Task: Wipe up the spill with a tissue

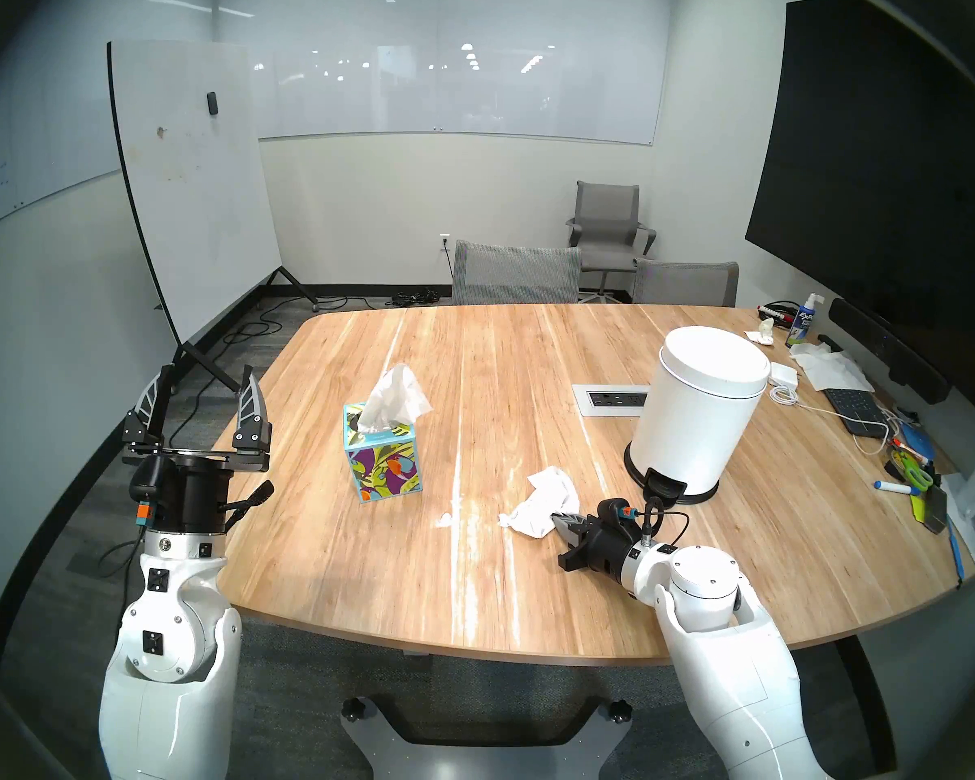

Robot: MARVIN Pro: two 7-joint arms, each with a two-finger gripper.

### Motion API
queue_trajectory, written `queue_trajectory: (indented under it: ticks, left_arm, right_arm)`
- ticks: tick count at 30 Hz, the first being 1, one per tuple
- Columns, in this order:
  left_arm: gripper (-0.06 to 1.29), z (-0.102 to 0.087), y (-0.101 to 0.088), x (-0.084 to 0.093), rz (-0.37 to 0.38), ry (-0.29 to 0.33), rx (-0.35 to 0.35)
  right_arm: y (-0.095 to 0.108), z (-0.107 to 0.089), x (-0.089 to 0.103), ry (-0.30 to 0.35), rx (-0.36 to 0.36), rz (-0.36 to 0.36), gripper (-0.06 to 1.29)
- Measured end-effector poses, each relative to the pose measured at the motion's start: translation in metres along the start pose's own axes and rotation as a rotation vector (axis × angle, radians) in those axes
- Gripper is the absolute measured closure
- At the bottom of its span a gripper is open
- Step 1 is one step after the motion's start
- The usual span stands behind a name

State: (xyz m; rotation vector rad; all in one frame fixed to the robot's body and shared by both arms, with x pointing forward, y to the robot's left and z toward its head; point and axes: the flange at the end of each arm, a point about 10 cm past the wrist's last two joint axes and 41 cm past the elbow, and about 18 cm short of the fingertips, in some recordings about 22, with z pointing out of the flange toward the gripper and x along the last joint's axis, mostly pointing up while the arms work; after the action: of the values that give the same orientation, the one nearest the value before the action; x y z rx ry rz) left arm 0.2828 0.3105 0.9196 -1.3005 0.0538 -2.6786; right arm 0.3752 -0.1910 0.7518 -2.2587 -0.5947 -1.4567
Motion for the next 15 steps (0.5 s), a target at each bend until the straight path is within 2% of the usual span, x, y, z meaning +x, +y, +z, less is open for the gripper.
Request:
queue_trajectory:
  ticks: [15]
  left_arm:
    - [-0.04, 0.000, 0.000, 0.000, 0.000, 0.000, 0.000]
  right_arm:
    - [0.021, 0.008, 0.001, 0.022, -0.014, -0.013, 1.25]
